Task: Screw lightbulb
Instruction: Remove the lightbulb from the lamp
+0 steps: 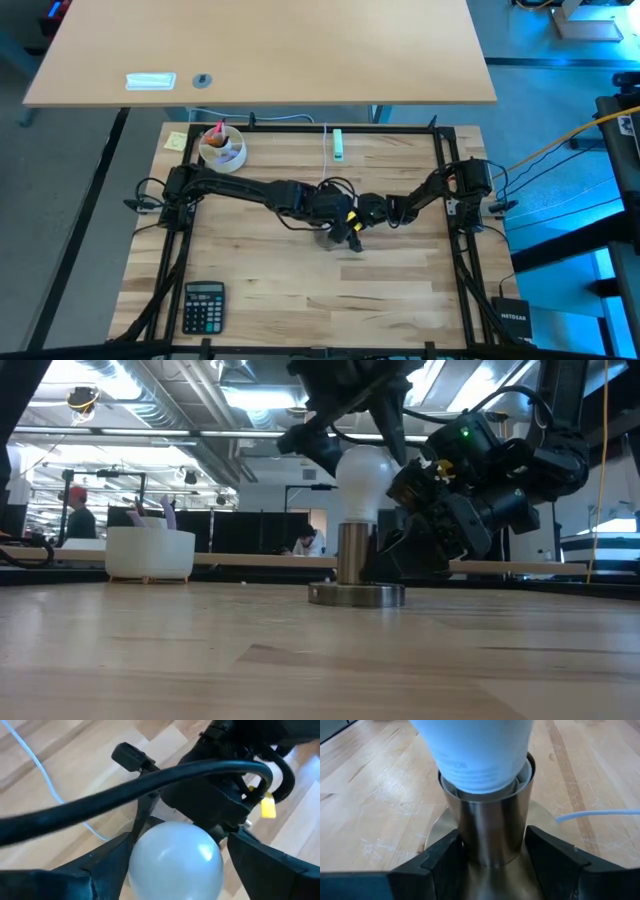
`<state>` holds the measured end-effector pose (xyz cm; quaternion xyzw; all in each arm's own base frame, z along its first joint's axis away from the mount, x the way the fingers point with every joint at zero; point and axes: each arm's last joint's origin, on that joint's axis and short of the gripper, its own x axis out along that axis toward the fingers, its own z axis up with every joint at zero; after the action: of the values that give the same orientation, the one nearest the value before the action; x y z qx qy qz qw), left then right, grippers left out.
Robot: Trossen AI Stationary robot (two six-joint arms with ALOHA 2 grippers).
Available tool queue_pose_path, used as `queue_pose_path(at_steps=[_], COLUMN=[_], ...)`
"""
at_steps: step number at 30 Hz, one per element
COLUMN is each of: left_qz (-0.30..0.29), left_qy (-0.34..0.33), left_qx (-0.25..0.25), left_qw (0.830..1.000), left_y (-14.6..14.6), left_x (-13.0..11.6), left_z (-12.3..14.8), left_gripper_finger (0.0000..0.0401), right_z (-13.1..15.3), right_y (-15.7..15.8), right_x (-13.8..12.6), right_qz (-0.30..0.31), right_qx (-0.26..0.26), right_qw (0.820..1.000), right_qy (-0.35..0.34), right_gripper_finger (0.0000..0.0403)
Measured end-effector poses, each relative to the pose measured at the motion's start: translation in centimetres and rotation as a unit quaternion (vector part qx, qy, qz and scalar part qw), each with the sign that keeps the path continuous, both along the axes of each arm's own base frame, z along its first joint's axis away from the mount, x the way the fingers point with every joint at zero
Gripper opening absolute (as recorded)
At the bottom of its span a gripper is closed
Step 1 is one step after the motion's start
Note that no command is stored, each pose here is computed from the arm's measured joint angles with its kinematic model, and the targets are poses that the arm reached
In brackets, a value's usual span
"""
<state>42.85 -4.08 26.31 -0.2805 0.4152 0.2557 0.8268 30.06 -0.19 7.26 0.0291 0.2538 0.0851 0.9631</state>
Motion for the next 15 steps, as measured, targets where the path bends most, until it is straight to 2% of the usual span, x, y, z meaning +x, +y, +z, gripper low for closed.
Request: queue_pose_path(at_steps=[5,8,11,15], left_qz=[-0.078,-0.156,-0.257,-0.378], left_qy=[0.011,0.010,0.038,0.061], left_qx=[0.043,0.095,0.159,0.198], left_qw=[0.996,0.983,0.952,0.902], left_y=[-0.3,-0.2,-0.2,-0.2], left_x=[-0.5,-1.1,-1.4,-1.0], left_z=[0.9,2.3,2.5,1.6], left_gripper_finger=[0.0330,0.0330,0.0328,0.0325], right_z=[0.0,0.0,0.0,0.0], right_y=[0.0,0.0,0.0,0.0], right_x=[0.0,0.0,0.0,0.0], right_qz=[0.000,-0.002,-0.002,-0.001], right_qx=[0.001,0.003,0.003,0.003], right_qw=[1.000,1.000,1.000,1.000], right_qy=[0.000,0.002,0.001,0.001], right_gripper_finger=[0.0227,0.0227,0.0227,0.0227])
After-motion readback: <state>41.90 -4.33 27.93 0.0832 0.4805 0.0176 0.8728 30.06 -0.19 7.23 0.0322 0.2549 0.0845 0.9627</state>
